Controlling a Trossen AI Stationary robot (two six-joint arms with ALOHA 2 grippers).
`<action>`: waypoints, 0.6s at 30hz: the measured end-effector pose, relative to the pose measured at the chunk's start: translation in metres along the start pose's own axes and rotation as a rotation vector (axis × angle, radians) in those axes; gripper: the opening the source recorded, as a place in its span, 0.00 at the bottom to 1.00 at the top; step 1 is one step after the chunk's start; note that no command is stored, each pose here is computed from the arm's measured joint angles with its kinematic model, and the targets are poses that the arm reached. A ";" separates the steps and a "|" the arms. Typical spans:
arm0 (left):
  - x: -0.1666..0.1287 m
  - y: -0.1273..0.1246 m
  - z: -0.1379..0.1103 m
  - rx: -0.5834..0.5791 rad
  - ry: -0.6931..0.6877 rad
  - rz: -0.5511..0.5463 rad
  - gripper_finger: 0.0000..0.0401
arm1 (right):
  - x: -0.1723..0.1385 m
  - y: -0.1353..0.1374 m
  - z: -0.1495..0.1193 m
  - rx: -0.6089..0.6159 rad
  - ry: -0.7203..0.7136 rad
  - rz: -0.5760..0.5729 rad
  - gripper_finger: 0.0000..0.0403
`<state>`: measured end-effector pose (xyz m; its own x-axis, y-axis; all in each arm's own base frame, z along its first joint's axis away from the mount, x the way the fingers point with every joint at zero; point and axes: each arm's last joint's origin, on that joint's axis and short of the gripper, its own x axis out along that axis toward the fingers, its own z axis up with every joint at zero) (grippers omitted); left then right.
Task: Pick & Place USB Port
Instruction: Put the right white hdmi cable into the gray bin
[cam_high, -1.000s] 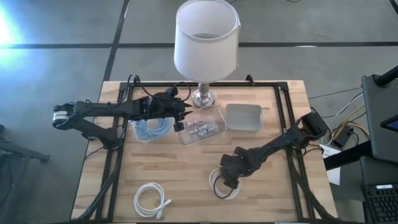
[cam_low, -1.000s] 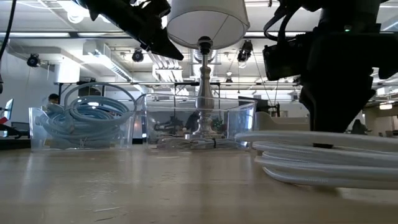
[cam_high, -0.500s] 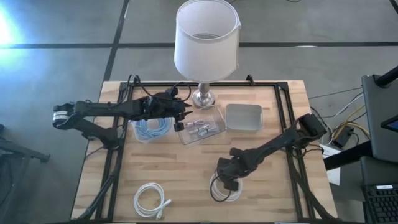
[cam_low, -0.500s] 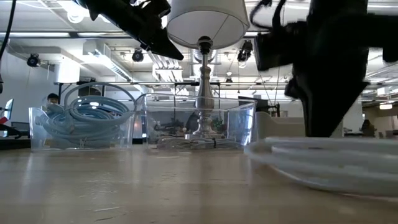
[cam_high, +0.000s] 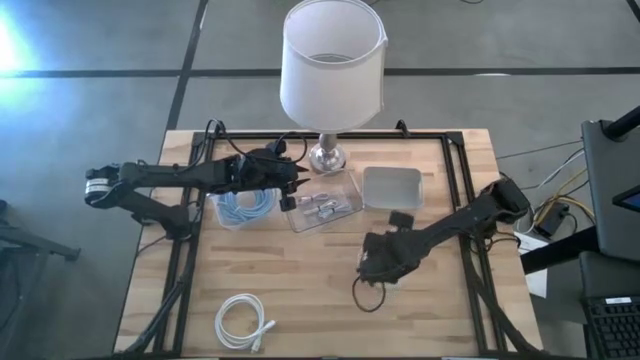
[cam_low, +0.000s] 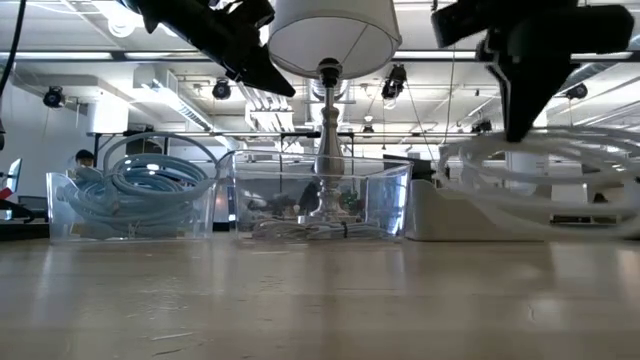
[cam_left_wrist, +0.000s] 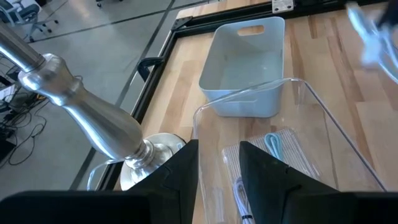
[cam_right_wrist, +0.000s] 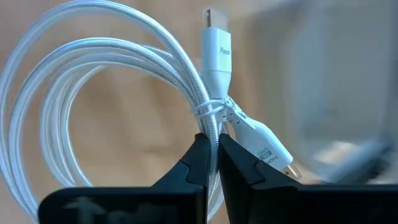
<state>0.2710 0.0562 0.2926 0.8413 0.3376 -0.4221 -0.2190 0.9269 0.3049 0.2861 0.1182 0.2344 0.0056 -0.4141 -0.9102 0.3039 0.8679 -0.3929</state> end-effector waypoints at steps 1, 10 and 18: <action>0.000 0.000 0.000 0.000 0.000 0.000 0.30 | -0.004 -0.005 -0.002 0.007 -0.014 -0.046 0.04; 0.000 -0.001 -0.002 0.001 0.005 -0.001 0.30 | -0.017 -0.045 -0.018 0.001 -0.194 -0.340 0.04; 0.000 -0.001 -0.002 -0.005 0.005 -0.001 0.30 | -0.020 -0.085 -0.027 0.048 -0.281 -0.429 0.04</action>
<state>0.2707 0.0561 0.2908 0.8393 0.3373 -0.4265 -0.2206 0.9281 0.3000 0.2350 0.0604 0.2823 0.1249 -0.7937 -0.5954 0.3780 0.5929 -0.7110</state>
